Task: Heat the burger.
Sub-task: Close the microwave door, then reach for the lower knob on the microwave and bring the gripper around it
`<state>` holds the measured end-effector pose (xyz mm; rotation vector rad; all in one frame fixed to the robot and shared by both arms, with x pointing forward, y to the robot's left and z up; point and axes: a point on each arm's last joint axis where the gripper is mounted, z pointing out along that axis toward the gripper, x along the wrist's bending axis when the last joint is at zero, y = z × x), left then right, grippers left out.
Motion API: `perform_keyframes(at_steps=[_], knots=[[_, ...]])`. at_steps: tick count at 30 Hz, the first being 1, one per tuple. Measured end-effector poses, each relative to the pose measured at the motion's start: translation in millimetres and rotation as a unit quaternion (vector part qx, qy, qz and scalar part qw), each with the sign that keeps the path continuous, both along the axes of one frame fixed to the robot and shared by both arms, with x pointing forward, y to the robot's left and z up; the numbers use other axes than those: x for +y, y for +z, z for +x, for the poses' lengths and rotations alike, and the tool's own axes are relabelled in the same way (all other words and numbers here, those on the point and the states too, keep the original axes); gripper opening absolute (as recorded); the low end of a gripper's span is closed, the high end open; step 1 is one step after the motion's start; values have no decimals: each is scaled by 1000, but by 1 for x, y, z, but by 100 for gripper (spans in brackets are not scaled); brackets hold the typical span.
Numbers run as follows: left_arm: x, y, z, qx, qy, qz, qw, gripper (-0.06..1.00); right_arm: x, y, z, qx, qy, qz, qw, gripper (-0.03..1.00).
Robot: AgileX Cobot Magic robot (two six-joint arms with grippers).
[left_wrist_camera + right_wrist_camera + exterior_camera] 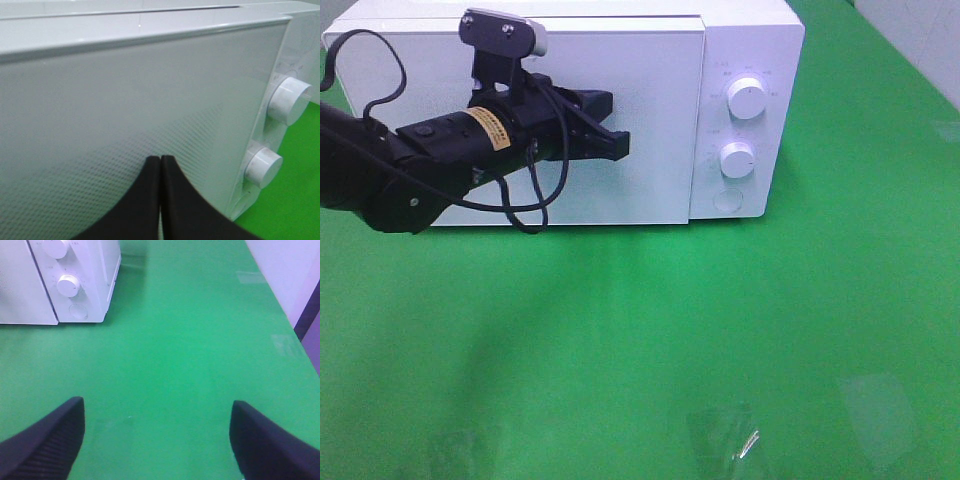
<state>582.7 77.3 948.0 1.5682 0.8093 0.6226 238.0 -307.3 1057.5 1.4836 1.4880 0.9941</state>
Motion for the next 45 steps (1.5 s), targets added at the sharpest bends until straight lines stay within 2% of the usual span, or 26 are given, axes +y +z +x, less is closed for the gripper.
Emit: perform_keyframes(at_steps=[8, 13, 21, 23, 26, 27, 28, 29, 30, 31, 32, 33, 34, 37, 41, 43, 44, 45], knots=[[-25, 5, 11, -14, -20, 2, 1000, 0, 0, 0, 0, 0, 0, 0, 1000, 76], [-29, 4, 12, -16, -25, 3, 1000, 0, 0, 0, 0, 0, 0, 0, 1000, 76], [-38, 10, 3, 9, -14, -12, 1000, 0, 0, 0, 0, 0, 0, 0, 1000, 76], [-37, 11, -9, 43, -6, -5, 999, 9, 0, 0, 0, 0, 0, 0, 1000, 76], [-37, 12, -13, 47, -8, -2, 999, 14, 0, 0, 0, 0, 0, 0, 1000, 76], [-40, 13, -25, 53, -24, 12, 998, 32, 0, 0, 0, 0, 0, 0, 1000, 76], [-40, 13, -25, 53, -24, 12, 998, 32, 0, 0, 0, 0, 0, 0, 1000, 76], [-42, 13, -38, 58, -38, 21, 997, 57, 0, 0, 0, 0, 0, 0, 1000, 76], [-42, 13, -38, 58, -38, 21, 997, 57, 0, 0, 0, 0, 0, 0, 1000, 76], [-45, 12, -50, 63, -52, 30, 996, 82, 0, 0, 0, 0, 0, 0, 1000, 76], [-45, 12, -62, 69, -63, 39, 995, 92, 0, 0, 0, 0, 0, 0, 1000, 76], [-45, 12, -62, 69, -63, 39, 995, 92, 0, 0, 0, 0, 0, 0, 1000, 76], [-43, 11, -73, 78, -72, 50, 993, 97, 0, 0, 0, 0, 0, 0, 1000, 76], [-43, 11, -78, 82, -75, 54, 992, 98, 0, 0, 0, 0, 0, 0, 1000, 76], [-34, 11, -96, 106, -82, 80, 988, 99, 0, 0, 0, 0, 0, 0, 1000, 76], [-24, 20, -104, 140, -75, 118, 980, 99, 0, 0, 0, 0, 0, 0, 1000, 76], [-24, 20, -104, 140, -75, 118, 980, 99, 0, 0, 0, 0, 0, 0, 1000, 76], [-18, 24, -107, 164, -68, 144, 973, 99, 0, 0, 0, 0, 0, 0, 1000, 76]])
